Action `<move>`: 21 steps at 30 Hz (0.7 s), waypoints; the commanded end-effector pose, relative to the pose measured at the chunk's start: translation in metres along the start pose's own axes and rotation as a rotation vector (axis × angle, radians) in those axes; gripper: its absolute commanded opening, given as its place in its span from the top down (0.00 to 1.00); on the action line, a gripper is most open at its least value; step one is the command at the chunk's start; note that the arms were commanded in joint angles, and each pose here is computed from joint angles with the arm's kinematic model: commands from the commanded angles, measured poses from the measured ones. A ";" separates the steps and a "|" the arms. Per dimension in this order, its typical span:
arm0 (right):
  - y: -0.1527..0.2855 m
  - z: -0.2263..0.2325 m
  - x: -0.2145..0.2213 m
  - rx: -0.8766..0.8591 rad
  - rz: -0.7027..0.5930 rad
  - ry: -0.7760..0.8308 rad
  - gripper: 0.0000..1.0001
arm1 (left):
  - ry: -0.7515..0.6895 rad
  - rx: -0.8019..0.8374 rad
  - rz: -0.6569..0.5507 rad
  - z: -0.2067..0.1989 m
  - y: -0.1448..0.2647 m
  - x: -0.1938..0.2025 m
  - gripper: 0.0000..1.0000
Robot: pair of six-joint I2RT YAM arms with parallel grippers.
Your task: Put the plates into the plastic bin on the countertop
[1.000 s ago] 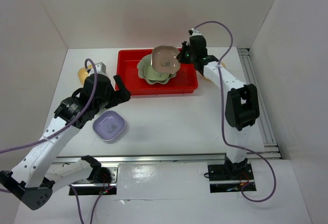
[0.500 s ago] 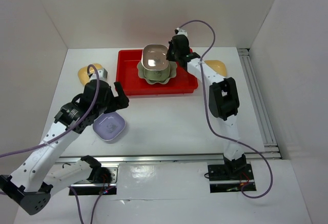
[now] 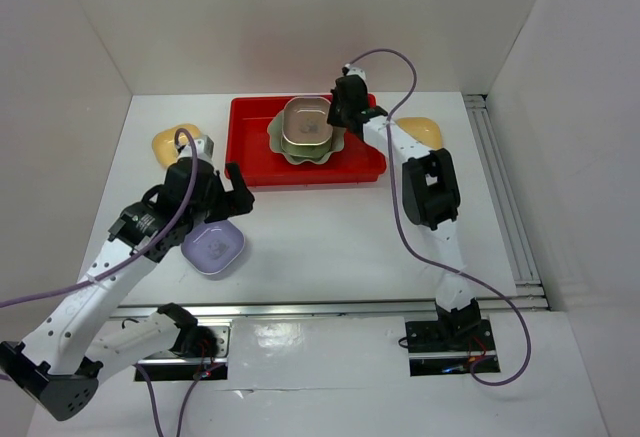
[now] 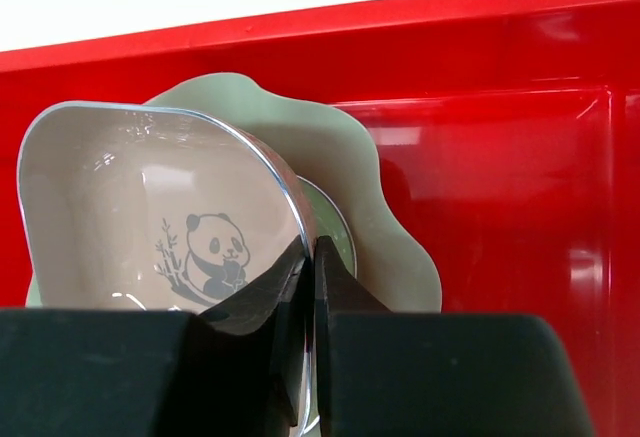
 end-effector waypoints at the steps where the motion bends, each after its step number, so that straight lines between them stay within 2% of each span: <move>1: 0.002 0.010 -0.019 -0.027 -0.041 -0.018 0.87 | -0.008 0.039 -0.048 -0.003 0.005 -0.011 0.00; 9: 0.005 0.015 -0.017 -0.034 -0.037 -0.013 0.74 | -0.010 0.044 -0.054 -0.003 0.004 -0.013 0.00; 11: 0.009 0.018 -0.018 -0.045 -0.034 -0.024 0.58 | -0.010 0.044 -0.054 -0.003 0.004 -0.013 0.00; 14: 0.017 0.029 -0.025 -0.064 -0.048 -0.021 0.45 | -0.003 0.057 -0.055 -0.004 0.004 -0.014 0.00; 17: 0.026 0.039 -0.033 -0.080 -0.059 -0.019 0.39 | -0.009 0.054 -0.046 -0.002 0.002 -0.012 0.00; 21: 0.054 0.049 -0.065 -0.067 -0.142 -0.028 0.29 | -0.009 0.062 -0.042 -0.003 0.002 -0.011 0.00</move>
Point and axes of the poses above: each gripper's point midway between its finger pads, its own y axis back along the fingers, its own z axis along the line the jaws close on, x = y × z, the point moved 1 cm from there along y, back along the fingers, and after that the axes turned 5 degrees about -y, right-handed, at the moved point
